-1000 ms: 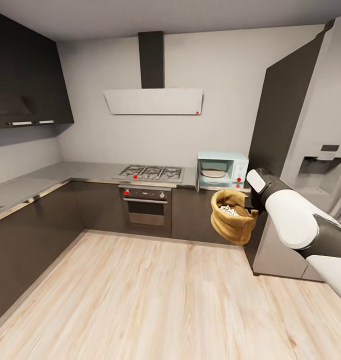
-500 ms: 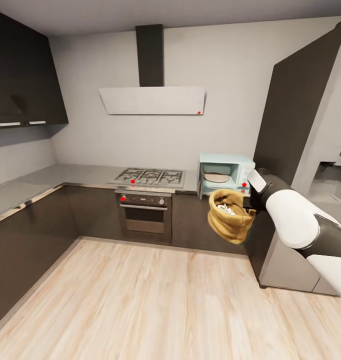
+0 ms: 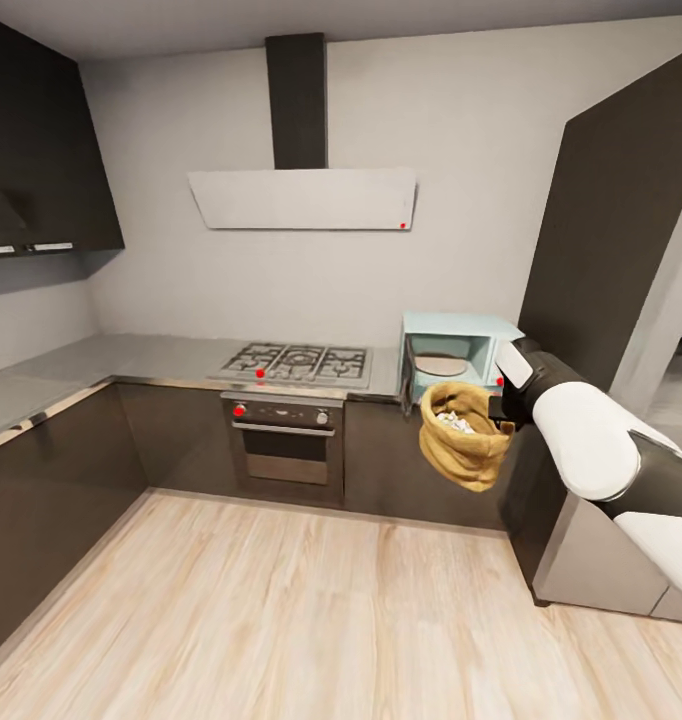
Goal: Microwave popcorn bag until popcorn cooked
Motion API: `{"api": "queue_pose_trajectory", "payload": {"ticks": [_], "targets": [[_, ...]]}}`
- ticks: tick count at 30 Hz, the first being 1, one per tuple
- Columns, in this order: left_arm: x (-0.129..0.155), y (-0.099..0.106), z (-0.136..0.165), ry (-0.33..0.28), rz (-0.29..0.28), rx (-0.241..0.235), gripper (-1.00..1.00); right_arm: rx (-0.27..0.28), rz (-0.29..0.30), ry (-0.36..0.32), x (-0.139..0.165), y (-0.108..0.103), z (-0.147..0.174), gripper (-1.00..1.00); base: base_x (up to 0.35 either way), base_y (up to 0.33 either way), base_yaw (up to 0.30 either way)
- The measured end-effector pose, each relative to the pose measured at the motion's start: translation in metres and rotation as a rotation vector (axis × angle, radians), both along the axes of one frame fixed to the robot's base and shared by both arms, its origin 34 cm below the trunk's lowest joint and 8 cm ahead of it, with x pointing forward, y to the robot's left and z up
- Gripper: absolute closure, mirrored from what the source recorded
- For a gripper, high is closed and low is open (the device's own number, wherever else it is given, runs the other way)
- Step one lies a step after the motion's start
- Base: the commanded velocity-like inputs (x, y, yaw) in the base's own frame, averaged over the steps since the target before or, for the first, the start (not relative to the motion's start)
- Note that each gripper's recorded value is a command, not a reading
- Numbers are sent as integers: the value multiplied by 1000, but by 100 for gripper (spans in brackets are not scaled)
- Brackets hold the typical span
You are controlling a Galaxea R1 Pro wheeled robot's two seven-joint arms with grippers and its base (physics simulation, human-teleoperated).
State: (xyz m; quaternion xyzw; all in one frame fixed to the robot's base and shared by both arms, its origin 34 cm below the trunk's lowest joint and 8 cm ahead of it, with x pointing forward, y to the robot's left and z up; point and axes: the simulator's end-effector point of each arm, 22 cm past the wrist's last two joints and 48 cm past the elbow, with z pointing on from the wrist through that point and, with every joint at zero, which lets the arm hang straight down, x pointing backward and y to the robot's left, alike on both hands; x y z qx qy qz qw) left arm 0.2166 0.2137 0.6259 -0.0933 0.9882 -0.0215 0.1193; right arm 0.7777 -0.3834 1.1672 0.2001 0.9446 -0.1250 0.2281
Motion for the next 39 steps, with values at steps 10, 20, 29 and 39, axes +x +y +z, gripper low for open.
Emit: {"api": "queue_pose_trajectory", "payload": {"ticks": [10, 20, 29, 39], "targets": [[2, -1, 0, -2, -2, -1, -100, -24, -20, 12, -5, -17, -3, 100, 340, -80, 0], [-1, 0, 0, 1, 2, 0, -100, -12, -24, 14, -6, -20, -8, 100, 167, -105, 0], [2, -1, 0, -2, -2, -1, -100, -73, -3, 23, -6, -23, -4, 100, 298, -1, 0], [3, -1, 0, -3, -3, -1, -100, -78, -1, 24, -6, -25, -4, 100, 340, -41, 0]]}}
